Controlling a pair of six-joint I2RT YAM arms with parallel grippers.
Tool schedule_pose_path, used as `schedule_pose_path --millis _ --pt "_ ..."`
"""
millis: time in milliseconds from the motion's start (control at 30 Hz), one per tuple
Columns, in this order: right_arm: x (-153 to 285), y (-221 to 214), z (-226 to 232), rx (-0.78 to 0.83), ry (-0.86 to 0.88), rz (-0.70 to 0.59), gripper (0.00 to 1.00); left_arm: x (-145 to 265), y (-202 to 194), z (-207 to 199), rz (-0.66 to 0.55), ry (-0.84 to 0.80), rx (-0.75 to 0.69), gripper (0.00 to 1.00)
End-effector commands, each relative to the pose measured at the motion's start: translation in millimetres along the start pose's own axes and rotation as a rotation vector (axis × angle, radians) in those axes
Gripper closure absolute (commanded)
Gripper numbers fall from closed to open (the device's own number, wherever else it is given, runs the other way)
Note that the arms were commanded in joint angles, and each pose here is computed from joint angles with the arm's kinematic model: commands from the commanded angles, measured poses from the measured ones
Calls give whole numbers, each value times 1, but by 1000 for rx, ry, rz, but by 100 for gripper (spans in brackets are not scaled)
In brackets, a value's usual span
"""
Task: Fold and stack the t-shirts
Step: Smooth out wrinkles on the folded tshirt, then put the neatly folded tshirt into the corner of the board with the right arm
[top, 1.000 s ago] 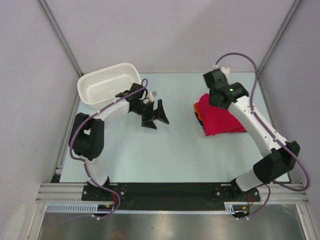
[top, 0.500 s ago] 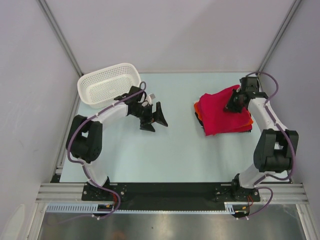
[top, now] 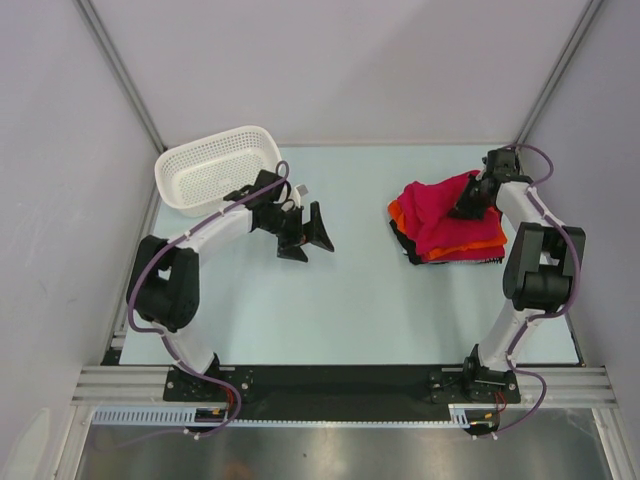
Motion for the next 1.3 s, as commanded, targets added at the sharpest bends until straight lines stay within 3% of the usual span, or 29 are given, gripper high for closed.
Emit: schedule_pose_path --millis 0,167,367,500,733,833,933,1033,1200,1267 --pt "1 17 -26 12 -135 -83 100 11 -4 -7 -27 -3 -23 0" --pt "32 22 -31 40 -207 -124 100 8 -2 -8 -20 -7 -24 0" --pt "25 15 -51 34 -342 -55 100 6 2 -13 -11 -21 -40 0" --pt "32 17 -49 21 -357 -75 100 8 2 -14 -8 -17 -48 0" --pt "130 64 3 68 -155 -459 100 13 -4 -12 -8 -9 -54 0" --pt "162 76 20 66 -83 -567 100 13 -6 -12 -5 -10 -56 0" --pt "158 79 33 73 32 -541 100 19 -5 -17 -28 -18 -74 0" --pt "131 70 47 75 132 -431 99 32 0 -29 -98 -23 -120 0" --pt "87 44 76 218 95 -307 83 60 10 -40 -251 82 -211 0" --pt "74 28 108 324 79 -258 77 74 10 -43 -312 157 -250 0"
Point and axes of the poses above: each gripper's point midway between its finger pads, its own x axis back along the fingers, its own z axis along the line the jaws close on, y = z × x, the point moved 7 cm from there along x, back along the fingers, and after that the axes turned 12 degrees about x, right-handed, at the moved point
